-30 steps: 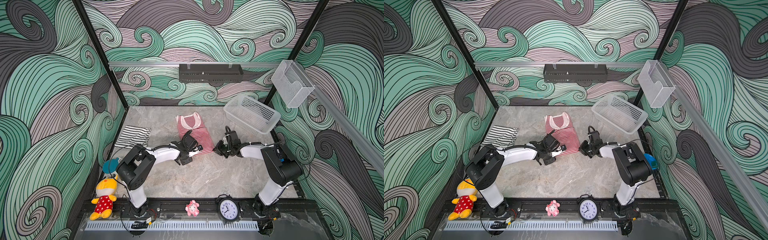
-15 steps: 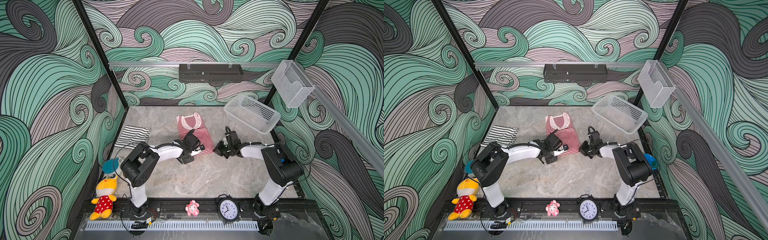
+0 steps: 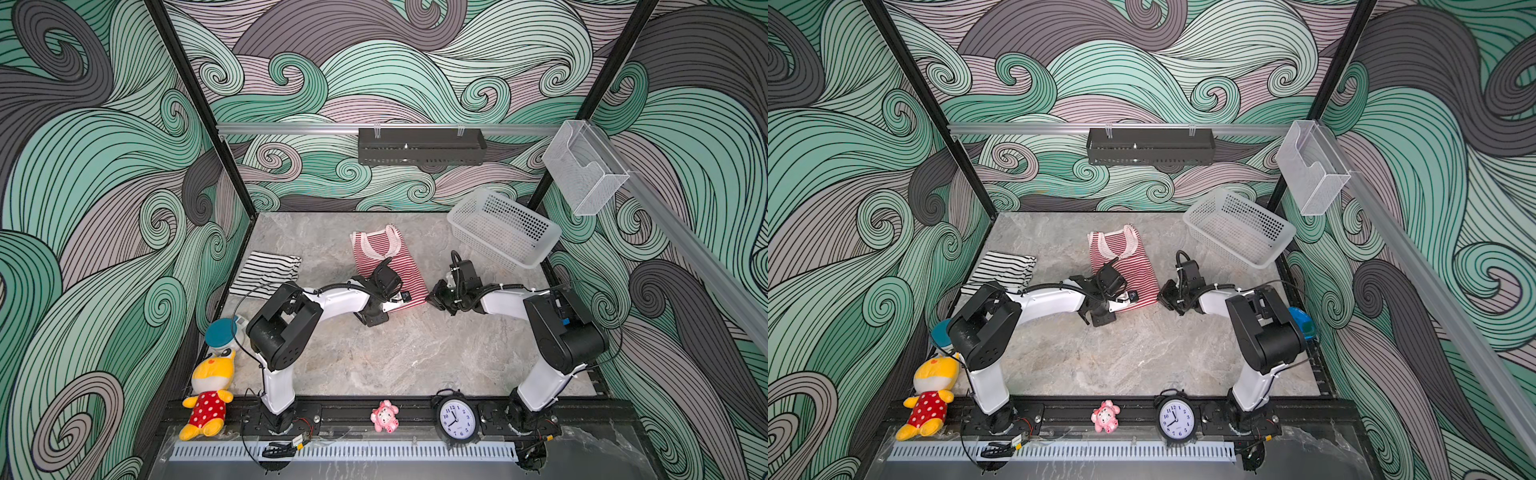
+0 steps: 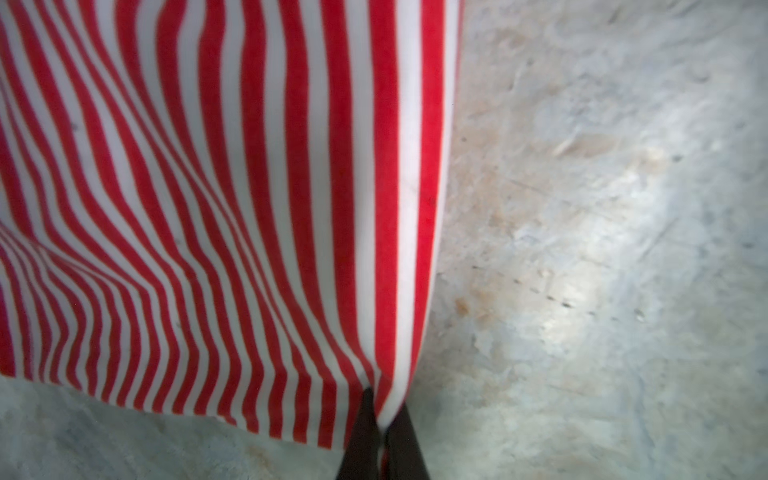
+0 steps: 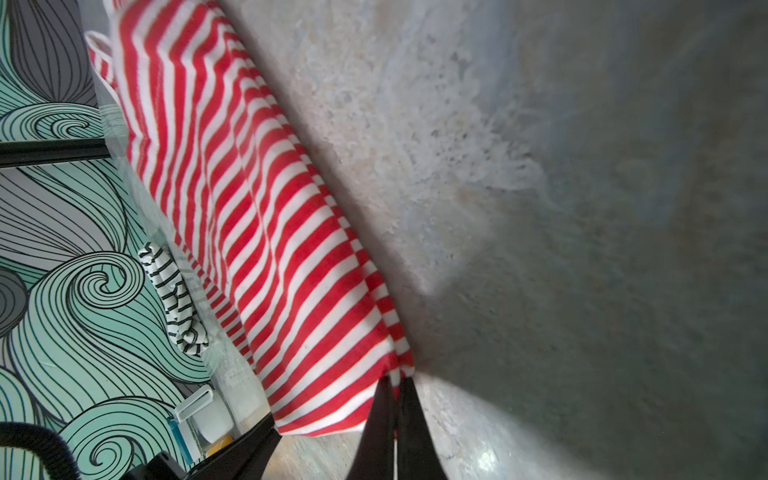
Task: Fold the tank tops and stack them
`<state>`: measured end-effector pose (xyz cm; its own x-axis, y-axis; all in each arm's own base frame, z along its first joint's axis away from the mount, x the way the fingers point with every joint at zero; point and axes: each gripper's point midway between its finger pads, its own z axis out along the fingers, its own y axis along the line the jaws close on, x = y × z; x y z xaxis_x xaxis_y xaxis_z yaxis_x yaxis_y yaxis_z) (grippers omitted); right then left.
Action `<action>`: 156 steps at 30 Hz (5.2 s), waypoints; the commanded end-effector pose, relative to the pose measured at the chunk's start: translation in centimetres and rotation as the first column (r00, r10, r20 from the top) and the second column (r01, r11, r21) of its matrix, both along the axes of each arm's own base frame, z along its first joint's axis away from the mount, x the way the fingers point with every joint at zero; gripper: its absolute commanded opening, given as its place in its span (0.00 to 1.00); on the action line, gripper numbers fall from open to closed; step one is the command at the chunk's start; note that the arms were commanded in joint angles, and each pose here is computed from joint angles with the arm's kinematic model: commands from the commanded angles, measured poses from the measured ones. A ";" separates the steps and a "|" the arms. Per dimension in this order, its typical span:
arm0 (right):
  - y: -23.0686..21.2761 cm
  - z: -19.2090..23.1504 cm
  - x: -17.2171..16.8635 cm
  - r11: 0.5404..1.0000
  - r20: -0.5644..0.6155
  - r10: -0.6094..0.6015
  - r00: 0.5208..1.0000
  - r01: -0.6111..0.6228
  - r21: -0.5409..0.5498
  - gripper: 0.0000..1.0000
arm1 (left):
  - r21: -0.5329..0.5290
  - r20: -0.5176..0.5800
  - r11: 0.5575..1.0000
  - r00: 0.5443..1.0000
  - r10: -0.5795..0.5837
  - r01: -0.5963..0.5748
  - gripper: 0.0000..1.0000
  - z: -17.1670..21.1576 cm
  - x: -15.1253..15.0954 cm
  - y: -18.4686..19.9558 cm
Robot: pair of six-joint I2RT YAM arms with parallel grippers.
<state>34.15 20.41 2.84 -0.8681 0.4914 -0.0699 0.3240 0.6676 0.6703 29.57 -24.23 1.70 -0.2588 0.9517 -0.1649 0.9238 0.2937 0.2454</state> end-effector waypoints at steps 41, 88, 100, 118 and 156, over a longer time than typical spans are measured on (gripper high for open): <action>-6.6 17.7 -6.4 0.991 0.213 -0.087 0.973 0.107 -0.081 0.00 | -0.468 -0.303 0.864 0.885 -0.354 0.185 0.00 13.9 -12.0 -9.6; 6.5 8.8 14.0 0.978 0.116 0.176 0.978 -0.160 -0.134 0.53 | -0.385 -0.435 0.850 0.883 0.177 -0.360 0.00 5.0 5.1 3.8; 8.1 5.6 10.4 0.949 0.065 0.245 0.967 -0.226 -0.218 0.33 | -0.179 -0.321 0.875 0.868 0.379 -0.449 0.33 2.8 4.5 8.7; 15.4 1.4 13.0 0.940 0.029 0.310 0.950 -0.302 -0.157 0.27 | -0.519 -0.222 0.781 0.937 0.268 -0.346 0.38 11.4 4.6 3.7; 2.4 -0.8 1.3 0.930 -0.062 0.118 0.991 -0.132 -0.343 0.35 | 0.031 -0.219 0.881 0.857 0.466 -0.471 0.34 0.2 7.7 7.5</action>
